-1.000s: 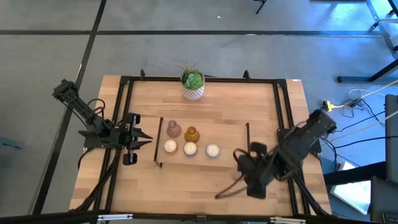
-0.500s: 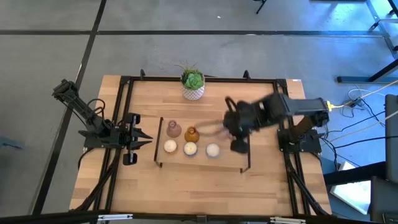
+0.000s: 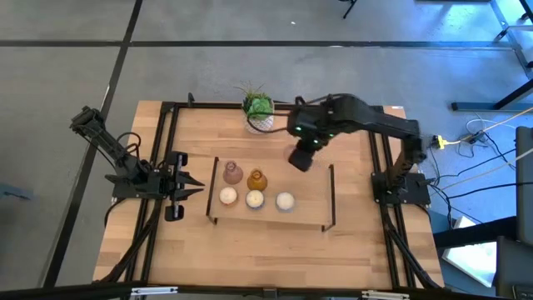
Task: Pick & Place candle stick holders
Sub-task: Put the pink glass candle holder on the shelf
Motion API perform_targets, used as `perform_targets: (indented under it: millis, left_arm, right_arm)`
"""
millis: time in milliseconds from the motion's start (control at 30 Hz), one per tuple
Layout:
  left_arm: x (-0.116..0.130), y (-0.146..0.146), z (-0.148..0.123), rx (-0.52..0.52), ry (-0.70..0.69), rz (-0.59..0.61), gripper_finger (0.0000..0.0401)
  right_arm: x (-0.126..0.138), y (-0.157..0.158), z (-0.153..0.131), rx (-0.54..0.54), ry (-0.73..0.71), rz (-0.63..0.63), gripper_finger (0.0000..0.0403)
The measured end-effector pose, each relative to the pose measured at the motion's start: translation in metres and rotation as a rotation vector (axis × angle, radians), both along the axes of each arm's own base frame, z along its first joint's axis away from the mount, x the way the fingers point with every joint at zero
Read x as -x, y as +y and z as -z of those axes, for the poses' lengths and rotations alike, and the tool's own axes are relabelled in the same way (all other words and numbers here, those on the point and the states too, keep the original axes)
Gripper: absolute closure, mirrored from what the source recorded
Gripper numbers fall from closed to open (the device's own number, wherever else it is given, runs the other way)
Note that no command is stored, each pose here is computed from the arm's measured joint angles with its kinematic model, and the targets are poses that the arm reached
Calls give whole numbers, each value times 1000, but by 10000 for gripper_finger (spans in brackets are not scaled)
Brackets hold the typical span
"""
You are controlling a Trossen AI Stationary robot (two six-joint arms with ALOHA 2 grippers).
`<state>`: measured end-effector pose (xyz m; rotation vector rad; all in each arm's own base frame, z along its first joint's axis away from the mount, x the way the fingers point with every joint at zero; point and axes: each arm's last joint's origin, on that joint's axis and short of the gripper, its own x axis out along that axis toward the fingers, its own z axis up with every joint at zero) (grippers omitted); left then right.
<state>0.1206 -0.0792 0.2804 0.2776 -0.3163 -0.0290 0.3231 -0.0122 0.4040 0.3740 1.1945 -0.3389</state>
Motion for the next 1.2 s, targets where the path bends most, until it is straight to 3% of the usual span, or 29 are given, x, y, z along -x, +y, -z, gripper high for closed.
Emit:
perform_targets:
  millis: [233, 867, 1200]
  left_arm:
    - [0, 0, 0, 0, 0, 0, 365]
    - [0, 0, 0, -6, 0, -3, 365]
    - [0, 0, 0, -6, 0, -4, 365]
  right_arm:
    - [-22, -10, 26, -80, 84, 3, 375]
    - [-37, 23, 41, -92, 117, -62, 375]
    - [-40, 25, 44, -114, 124, -71, 375]
